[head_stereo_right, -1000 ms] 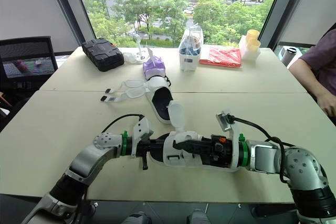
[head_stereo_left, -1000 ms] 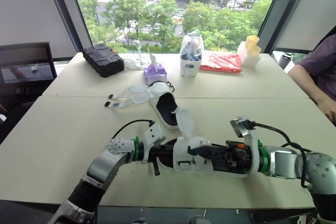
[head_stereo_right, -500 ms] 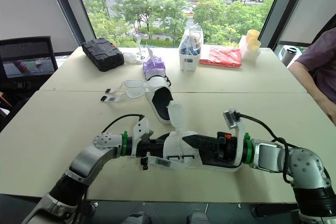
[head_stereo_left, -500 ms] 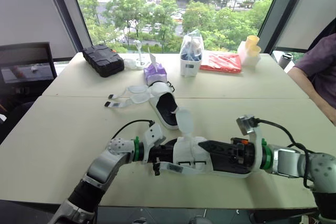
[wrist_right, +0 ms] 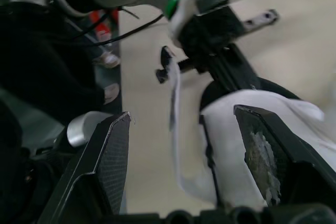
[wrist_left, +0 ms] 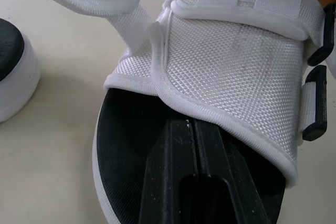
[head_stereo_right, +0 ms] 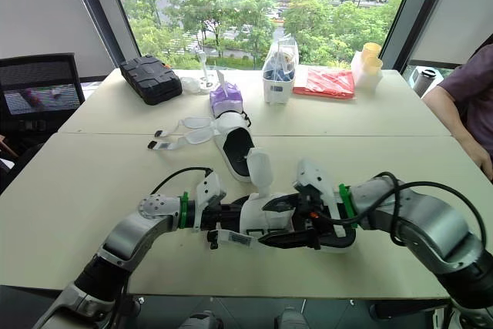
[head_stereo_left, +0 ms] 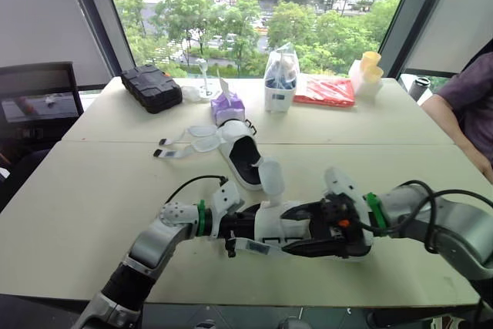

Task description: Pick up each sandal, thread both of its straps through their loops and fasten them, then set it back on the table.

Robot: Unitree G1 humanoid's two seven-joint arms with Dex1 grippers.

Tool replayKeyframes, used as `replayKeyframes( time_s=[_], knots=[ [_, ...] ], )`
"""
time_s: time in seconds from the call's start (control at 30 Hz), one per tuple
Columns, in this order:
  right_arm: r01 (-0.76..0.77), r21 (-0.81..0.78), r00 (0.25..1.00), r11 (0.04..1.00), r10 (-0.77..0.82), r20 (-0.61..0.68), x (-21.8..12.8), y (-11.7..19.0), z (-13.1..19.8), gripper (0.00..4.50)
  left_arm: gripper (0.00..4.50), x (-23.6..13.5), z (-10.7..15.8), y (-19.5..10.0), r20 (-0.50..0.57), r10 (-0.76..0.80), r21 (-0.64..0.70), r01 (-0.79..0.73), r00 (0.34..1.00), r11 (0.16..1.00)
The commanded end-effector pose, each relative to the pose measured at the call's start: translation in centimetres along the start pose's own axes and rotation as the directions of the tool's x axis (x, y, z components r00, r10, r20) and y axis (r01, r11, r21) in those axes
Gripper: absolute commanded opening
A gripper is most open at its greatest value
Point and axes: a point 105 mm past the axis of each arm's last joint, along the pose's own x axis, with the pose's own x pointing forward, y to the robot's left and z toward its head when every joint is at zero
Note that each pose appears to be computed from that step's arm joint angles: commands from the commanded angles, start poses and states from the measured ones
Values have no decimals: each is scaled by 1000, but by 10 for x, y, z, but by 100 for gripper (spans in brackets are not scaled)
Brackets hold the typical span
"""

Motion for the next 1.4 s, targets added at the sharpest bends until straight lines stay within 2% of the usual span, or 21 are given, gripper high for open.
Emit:
replayKeyframes(
  time_s=[0.03, 0.57, 0.67, 0.73, 0.77, 0.83, 0.93, 1.07, 1.13, 1.4],
  knots=[
    [-45, -50, 999, 998, 45, -17, 10, 3, 6, 338, 0, 3, -1, -3, -8, -11, 5, 11, 1000, 1000],
    [-148, -167, 979, 975, 119, -168, 49, -2, 1, 338, 0, 6, -1, -3, 5, 4, -14, -4, 1000, 1000],
    [-143, -191, 974, 971, 104, -202, 53, -8, -4, 248, 0, 7, -1, -4, 10, 8, -17, -7, 1000, 1000],
    [-143, -201, 971, 969, 97, -219, 54, -11, -7, 148, 0, 7, -1, -4, 13, 11, -20, -10, 1000, 1000],
    [-142, -203, 971, 969, 96, -221, 55, -12, -7, 82, 0, 7, -1, -4, 15, 13, -21, -12, 1000, 1000],
    [-140, -205, 972, 969, 94, -217, 55, -14, -6, 7, 0, 7, -1, -4, 17, 17, -23, -17, 1000, 1000],
    [-140, -186, 981, 973, 111, -157, 53, -12, 5, 7, 0, 7, -1, -3, 19, 22, -25, -22, 1000, 999],
    [-195, -75, 978, 978, 199, 55, 24, -3, 41, 7, 0, 6, -2, -2, 20, 35, -28, -35, 999, 999],
    [-188, -48, 977, 981, 192, 91, 14, -1, 46, 7, 0, 5, -2, -2, 20, 37, -29, -37, 999, 999],
    [85, 212, 955, 974, -140, 262, -3, -39, 44, 7, 0, 7, -3, -3, 22, 33, -30, -32, 999, 999]
  ],
)
